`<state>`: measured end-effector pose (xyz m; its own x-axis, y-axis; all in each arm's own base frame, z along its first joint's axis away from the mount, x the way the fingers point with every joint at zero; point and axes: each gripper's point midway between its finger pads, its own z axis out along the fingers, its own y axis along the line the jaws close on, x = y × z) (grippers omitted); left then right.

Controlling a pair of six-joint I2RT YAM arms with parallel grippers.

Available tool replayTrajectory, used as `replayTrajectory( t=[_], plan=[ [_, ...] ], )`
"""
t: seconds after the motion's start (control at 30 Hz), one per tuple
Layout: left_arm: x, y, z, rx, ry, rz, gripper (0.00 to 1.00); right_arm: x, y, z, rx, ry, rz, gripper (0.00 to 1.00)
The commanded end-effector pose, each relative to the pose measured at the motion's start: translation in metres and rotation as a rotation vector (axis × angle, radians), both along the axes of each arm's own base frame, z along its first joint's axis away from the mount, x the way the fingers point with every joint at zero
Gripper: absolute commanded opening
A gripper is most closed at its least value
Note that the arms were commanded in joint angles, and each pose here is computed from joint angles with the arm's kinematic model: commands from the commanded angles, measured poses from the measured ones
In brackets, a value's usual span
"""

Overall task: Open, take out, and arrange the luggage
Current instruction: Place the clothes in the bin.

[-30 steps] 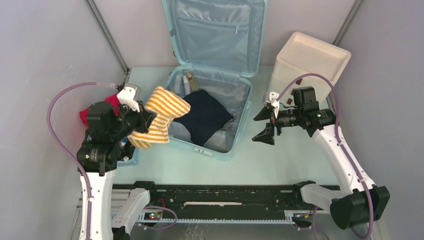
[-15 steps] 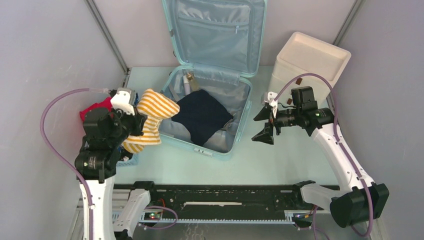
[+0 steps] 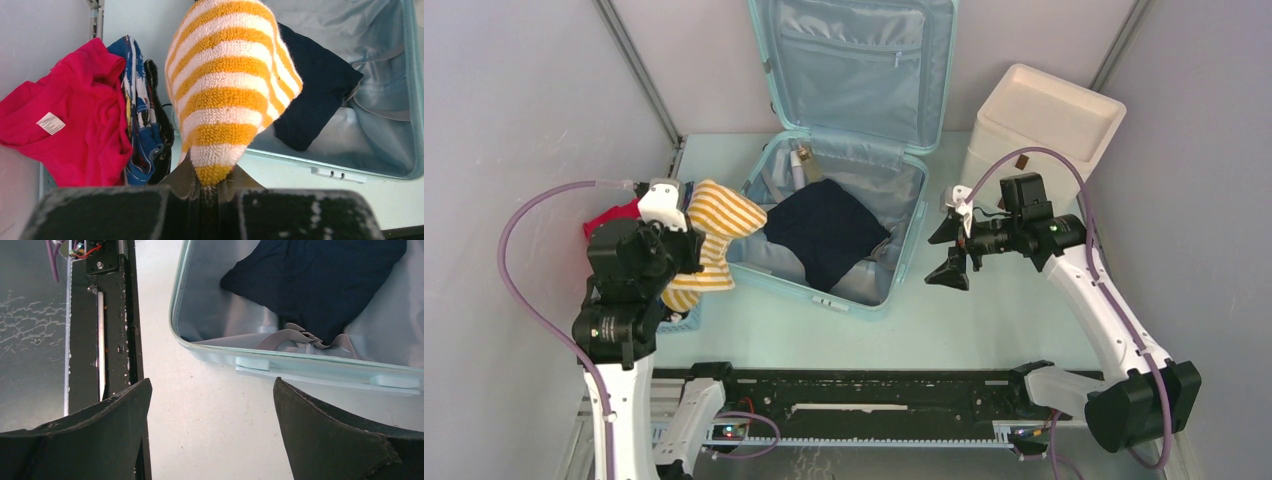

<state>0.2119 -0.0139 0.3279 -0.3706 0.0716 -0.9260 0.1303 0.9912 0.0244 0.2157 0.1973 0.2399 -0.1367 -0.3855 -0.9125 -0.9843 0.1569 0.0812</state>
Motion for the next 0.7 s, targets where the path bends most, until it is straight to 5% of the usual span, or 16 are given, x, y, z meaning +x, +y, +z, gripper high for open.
replayTrajectory(
  t=[0.0,0.37,0.67],
  plan=[
    [0.012,0.015,0.023,0.048,-0.081,0.053,0.0,0.002,0.004,0.0,-0.014,-0.022,0.008,1.0],
    [0.064,0.043,0.048,-0.136,-0.118,0.098,0.0,-0.003,0.01,-0.003,-0.029,-0.024,0.032,1.0],
    [0.099,0.121,0.018,-0.338,-0.144,0.38,0.0,-0.004,0.012,-0.005,-0.036,-0.021,0.042,1.0]
  ],
)
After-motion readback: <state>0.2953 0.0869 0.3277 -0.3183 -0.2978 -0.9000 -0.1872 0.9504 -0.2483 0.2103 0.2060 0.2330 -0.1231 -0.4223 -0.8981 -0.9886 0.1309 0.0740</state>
